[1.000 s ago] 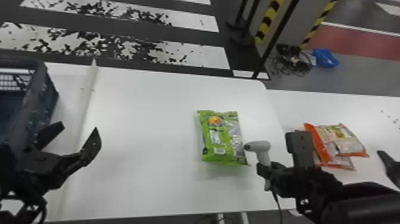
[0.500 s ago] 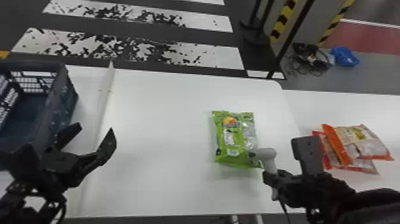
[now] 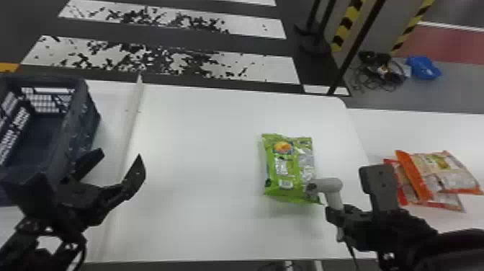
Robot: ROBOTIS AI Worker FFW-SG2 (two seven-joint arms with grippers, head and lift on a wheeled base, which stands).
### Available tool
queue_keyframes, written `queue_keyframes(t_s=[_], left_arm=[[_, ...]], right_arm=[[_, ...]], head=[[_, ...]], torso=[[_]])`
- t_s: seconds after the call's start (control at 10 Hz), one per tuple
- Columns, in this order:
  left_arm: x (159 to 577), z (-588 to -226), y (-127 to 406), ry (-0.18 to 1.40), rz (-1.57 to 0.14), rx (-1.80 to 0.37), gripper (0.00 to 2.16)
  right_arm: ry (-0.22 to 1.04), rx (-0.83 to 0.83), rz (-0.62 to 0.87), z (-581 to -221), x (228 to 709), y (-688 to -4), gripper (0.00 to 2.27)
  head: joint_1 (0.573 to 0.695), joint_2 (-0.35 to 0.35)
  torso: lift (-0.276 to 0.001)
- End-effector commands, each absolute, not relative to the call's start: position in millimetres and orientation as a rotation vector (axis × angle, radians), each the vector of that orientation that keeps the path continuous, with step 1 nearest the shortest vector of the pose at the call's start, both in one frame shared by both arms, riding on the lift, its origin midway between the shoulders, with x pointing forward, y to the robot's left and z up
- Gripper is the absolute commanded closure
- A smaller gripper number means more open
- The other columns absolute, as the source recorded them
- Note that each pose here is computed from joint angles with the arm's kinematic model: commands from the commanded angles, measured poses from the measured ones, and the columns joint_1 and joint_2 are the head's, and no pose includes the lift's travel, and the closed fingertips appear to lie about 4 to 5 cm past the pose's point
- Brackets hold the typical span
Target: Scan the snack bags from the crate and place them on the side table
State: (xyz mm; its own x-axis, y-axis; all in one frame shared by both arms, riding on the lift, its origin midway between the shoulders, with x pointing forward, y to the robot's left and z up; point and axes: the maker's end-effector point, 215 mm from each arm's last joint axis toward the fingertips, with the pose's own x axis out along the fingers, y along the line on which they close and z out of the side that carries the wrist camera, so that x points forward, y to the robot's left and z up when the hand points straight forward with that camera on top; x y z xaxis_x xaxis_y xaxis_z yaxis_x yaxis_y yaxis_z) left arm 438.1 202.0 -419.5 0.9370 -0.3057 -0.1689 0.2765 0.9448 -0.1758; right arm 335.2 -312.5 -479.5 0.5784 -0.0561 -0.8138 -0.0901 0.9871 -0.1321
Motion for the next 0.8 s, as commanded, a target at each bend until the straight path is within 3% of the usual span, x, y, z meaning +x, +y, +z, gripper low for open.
queue_keyframes(t_s=[0.0,0.7], left_arm=[[438.2,-418.8,201.8,0.194,-0.299,-0.151,0.04],[434.0,-416.3,197.7,0.194,-0.307,-0.152,0.04]], right_arm=[[0.936,-0.169,-0.008,-472.6,343.7,-324.6,2.25],[0.849,-0.171,-0.11,-485.2,419.0,-391.1,2.25]], head=[[0.695,-0.159],[0.695,-0.24]], torso=[[-0.081],[-0.081]])
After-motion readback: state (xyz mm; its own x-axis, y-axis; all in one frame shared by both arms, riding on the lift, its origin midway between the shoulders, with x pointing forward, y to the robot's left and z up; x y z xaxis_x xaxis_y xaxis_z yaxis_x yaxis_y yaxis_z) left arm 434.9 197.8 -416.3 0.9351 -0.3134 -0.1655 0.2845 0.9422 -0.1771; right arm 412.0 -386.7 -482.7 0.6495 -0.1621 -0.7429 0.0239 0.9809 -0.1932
